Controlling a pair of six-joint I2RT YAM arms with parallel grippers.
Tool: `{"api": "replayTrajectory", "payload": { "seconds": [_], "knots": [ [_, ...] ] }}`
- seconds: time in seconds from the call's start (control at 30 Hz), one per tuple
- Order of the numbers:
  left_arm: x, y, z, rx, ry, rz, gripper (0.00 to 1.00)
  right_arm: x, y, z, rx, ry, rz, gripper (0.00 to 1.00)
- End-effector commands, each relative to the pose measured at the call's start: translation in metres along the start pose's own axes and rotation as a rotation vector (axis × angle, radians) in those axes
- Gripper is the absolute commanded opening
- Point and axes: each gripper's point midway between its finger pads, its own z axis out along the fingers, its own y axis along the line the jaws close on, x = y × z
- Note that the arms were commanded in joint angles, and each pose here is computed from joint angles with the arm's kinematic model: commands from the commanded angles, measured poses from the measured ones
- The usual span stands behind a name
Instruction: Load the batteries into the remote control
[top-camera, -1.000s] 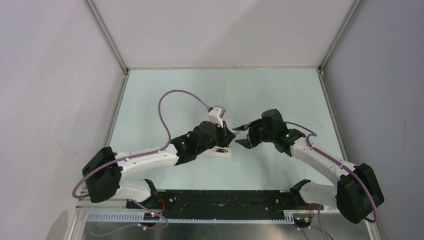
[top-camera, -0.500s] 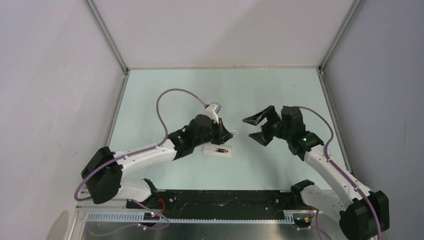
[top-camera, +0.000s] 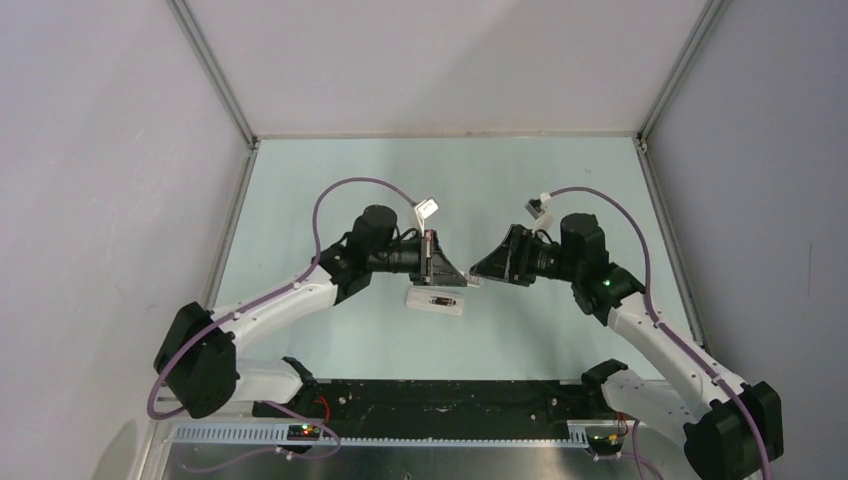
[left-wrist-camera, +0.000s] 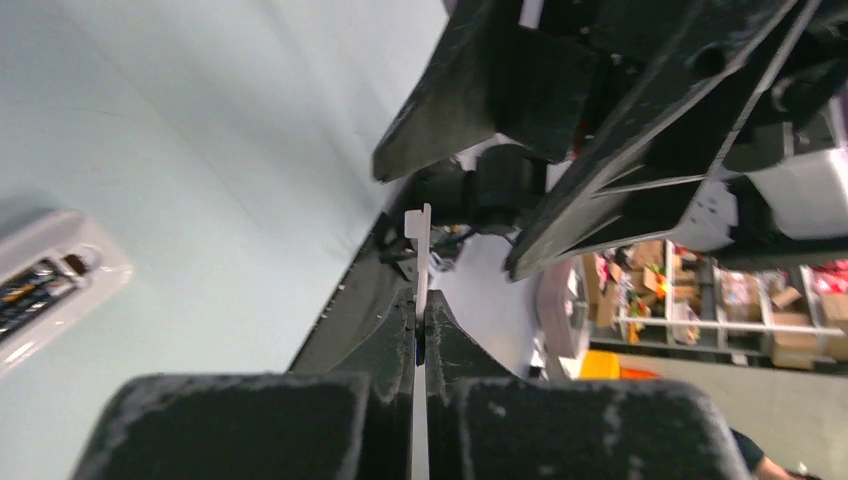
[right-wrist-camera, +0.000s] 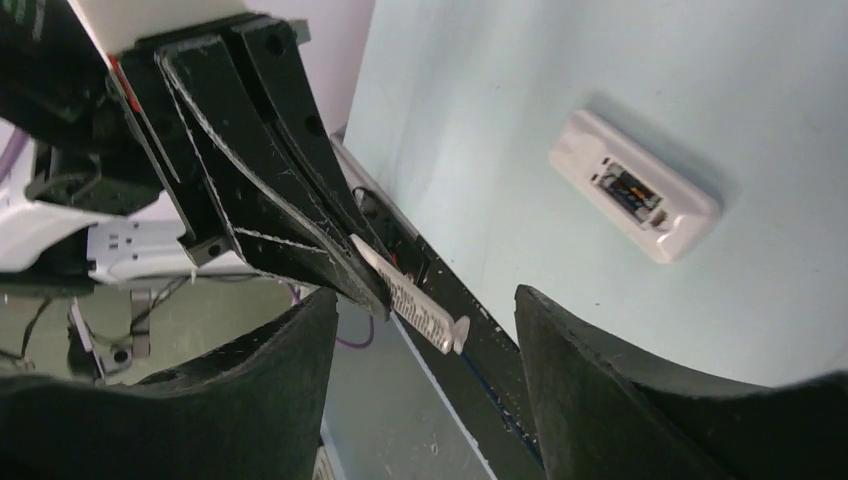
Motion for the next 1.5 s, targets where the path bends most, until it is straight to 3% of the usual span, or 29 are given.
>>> {"api": "replayTrajectory", "payload": {
  "seconds": [0.0,0.23,0.43,0.67,0.8,0.83,0.87,0.9,0.97,1.03,1.3,1.47],
  "knots": [
    [-0.005,-0.051,-0.022,0.161,0.047,0.017,0.0,0.002,0.019,0.007,-0.08,-0.009,-0.066,0.67],
    [-0.001,-0.056,-0.033,0.183,0.048,-0.002,0.0,0.004,0.036,0.004,-0.149,-0.055,-0.044,0.41],
    [0.0,-0.066,-0.044,0.201,0.033,-0.018,0.0,0.009,0.052,-0.003,-0.223,-0.07,-0.043,0.37],
    [-0.001,-0.074,-0.051,0.213,0.017,-0.036,0.01,0.016,0.069,-0.01,-0.294,-0.052,-0.024,0.01],
    [-0.002,-0.073,-0.051,0.204,-0.003,-0.029,0.22,0.018,0.073,-0.012,-0.307,-0.042,-0.011,0.0],
    [-0.002,-0.072,-0.051,0.201,-0.006,-0.028,0.4,0.018,0.072,-0.012,-0.304,-0.039,-0.004,0.0],
    [-0.004,-0.07,-0.05,0.194,-0.017,-0.021,0.47,0.02,0.07,-0.012,-0.291,-0.035,0.009,0.0],
    [-0.004,-0.068,-0.05,0.188,-0.024,-0.016,0.62,0.02,0.068,-0.012,-0.284,-0.036,0.015,0.0],
    [-0.008,-0.06,-0.049,0.156,-0.063,0.001,0.79,0.022,0.06,-0.011,-0.245,-0.033,0.035,0.0],
    [-0.017,-0.042,-0.049,0.085,-0.133,0.002,0.87,0.025,0.049,-0.011,-0.194,-0.031,0.047,0.0],
    [-0.021,0.085,-0.071,-0.444,-0.338,-0.007,0.86,0.049,-0.028,0.006,0.042,0.019,0.113,0.0],
    [-0.007,0.133,-0.078,-0.624,-0.339,-0.05,0.87,0.05,-0.043,0.023,0.067,0.036,0.08,0.0]
  ]
}}
